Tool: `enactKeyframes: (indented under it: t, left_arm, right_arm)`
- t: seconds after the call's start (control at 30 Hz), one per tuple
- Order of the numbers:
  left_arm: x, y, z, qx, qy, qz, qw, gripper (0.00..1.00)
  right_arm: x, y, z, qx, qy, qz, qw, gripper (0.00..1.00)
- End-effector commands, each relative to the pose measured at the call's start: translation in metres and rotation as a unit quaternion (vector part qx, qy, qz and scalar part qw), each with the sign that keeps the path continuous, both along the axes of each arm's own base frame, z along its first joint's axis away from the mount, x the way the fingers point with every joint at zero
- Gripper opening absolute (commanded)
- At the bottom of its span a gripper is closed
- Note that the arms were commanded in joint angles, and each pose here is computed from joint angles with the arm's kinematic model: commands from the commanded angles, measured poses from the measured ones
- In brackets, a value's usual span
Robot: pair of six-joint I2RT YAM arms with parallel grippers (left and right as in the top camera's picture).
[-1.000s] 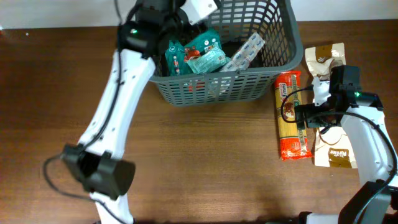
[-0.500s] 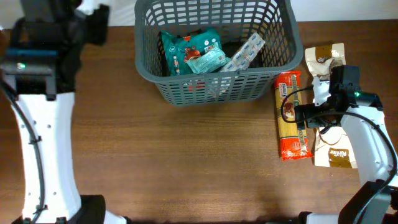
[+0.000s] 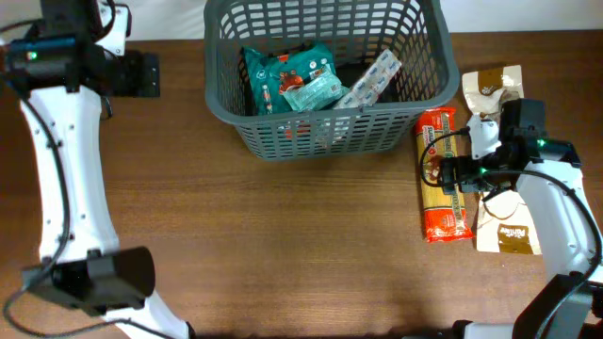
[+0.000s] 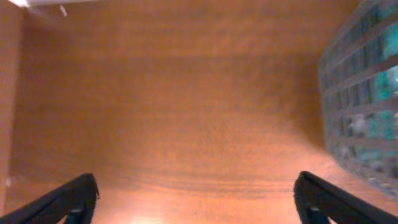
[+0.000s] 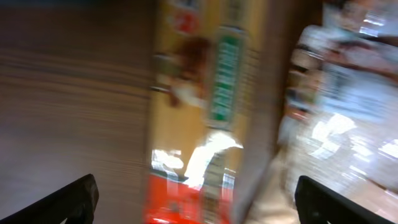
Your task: Pack container
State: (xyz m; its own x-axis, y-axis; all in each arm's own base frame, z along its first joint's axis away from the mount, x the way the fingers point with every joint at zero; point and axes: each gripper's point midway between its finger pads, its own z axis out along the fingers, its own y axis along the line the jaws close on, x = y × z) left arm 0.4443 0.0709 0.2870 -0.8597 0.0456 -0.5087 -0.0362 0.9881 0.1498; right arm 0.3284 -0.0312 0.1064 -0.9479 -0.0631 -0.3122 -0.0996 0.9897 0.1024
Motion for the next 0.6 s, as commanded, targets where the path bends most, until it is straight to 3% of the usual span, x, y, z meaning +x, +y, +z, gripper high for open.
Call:
enactKeyframes:
  t: [0.0,0.1,0.23,0.33,0.47,0.57]
  left_arm:
    - [0.005,0.005,-0.033,-0.013,0.044,0.008,0.999,0.99]
    - [0.01,0.006,-0.055,-0.016,0.071,0.008,0.997,0.99]
    - [0.015,0.006,-0.071,-0.019,0.088,0.008,0.996,0.99]
    - [0.017,0.007,-0.075,-0.019,0.089,0.008,0.996,0.99]
    - [0.017,0.007,-0.075,-0.019,0.089,0.008,0.996,0.99]
    - [0.017,0.007,-0.075,-0.019,0.089,0.008,0.996,0.99]
  right_arm:
    - [0.012,0.038,0.019,0.117,-0.039,0.037,0.992,0.99]
    - [0.013,0.056,0.028,0.172,-0.049,0.054,0.982,0.99]
    - [0.012,0.058,0.029,0.184,-0.043,0.039,0.981,0.99]
    - [0.01,0.046,0.021,0.148,-0.029,0.02,0.988,0.99]
    - [0.005,0.004,0.005,0.052,0.007,-0.098,0.994,0.99]
    - [-0.001,-0.009,0.002,0.024,0.023,-0.146,0.989,0.99]
